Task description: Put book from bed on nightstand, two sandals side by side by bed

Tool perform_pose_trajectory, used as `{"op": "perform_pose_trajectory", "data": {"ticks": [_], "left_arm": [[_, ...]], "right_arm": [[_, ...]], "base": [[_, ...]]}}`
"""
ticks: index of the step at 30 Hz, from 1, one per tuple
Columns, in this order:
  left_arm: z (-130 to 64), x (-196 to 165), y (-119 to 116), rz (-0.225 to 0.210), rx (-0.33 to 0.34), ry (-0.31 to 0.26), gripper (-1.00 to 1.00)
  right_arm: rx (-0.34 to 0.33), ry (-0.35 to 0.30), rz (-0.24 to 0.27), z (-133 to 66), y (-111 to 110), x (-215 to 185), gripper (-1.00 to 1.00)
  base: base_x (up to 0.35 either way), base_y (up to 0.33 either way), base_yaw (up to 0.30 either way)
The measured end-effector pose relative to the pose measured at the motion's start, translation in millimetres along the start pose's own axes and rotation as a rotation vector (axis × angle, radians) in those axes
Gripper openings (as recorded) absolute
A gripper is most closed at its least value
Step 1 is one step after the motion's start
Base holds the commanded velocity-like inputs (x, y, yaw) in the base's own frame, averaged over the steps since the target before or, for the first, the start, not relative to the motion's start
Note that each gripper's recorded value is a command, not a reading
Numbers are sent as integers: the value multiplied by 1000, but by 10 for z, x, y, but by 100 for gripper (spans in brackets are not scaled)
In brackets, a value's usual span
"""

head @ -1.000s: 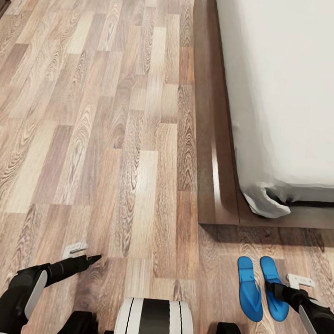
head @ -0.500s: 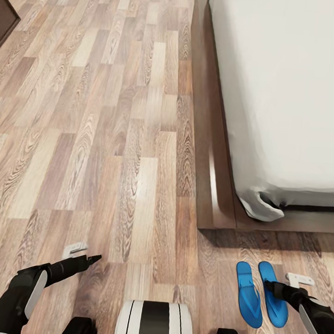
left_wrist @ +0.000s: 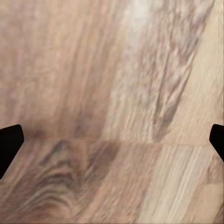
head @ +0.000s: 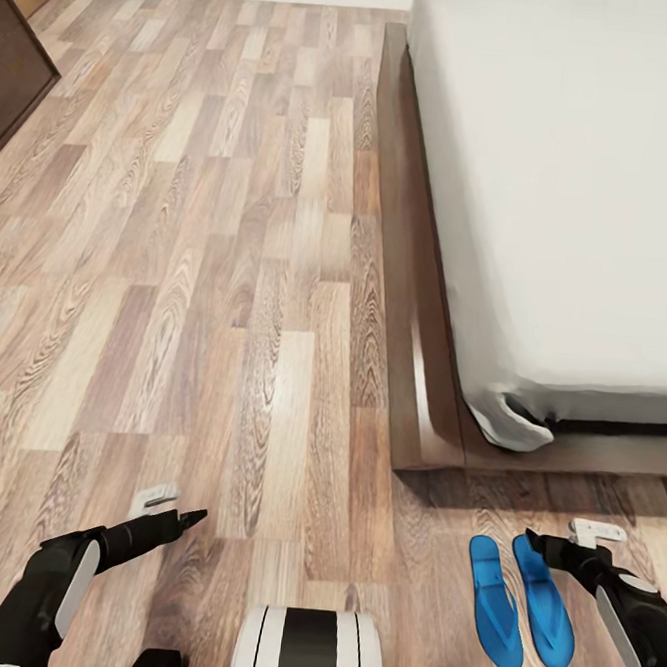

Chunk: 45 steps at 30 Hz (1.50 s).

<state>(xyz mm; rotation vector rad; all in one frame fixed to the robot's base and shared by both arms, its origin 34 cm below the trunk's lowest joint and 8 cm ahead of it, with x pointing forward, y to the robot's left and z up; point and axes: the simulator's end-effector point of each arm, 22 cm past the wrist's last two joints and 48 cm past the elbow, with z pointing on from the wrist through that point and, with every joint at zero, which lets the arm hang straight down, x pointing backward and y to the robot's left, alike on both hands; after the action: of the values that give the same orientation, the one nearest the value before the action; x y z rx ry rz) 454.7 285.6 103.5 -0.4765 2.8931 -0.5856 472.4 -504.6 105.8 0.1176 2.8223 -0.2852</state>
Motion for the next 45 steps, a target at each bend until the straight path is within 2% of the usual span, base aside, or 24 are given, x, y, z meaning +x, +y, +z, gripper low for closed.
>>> {"op": "perform_pose_trajectory", "data": {"ticks": [8,11,12,14,15,16,18,21,23,28,31,45], "left_arm": [[-71,-80,-131,6,20,-25,100],[-83,-67,-199,2,31,-29,100],[-80,-33,-204,-4,33,-24,100],[-39,156,-174,-31,40,10,100],[-31,202,-179,-37,47,17,100],[21,378,-170,-50,67,34,100],[84,540,-194,-37,109,7,100],[85,560,-248,-17,140,-28,100],[95,650,-275,-16,159,-33,100],[42,612,-280,-11,166,-48,100],[17,614,-280,-11,167,-51,100],[-109,413,-433,18,187,-104,100]], "right_arm": [[1,-24,12,-105,-71,-113,100],[-30,-34,17,-143,-21,-159,100],[-57,-37,18,-158,35,-172,100],[-179,-41,19,-210,291,-183,100],[-213,-39,20,-232,358,-175,100],[-314,-8,32,-275,556,-26,100],[-472,74,76,-386,839,360,100],[-562,123,117,-501,986,588,100],[-629,190,168,-613,1091,900,100],[-637,294,246,-740,1097,1402,100],[-639,312,264,-785,1121,1498,100],[-648,267,255,-872,1145,1312,100]], "base": [[0,0,0],[0,0,0],[0,0,0],[0,0,0],[0,0,0],[0,0,0],[0,0,0],[0,0,0],[0,0,0],[0,0,0],[0,0,0],[0,0,0]]}}
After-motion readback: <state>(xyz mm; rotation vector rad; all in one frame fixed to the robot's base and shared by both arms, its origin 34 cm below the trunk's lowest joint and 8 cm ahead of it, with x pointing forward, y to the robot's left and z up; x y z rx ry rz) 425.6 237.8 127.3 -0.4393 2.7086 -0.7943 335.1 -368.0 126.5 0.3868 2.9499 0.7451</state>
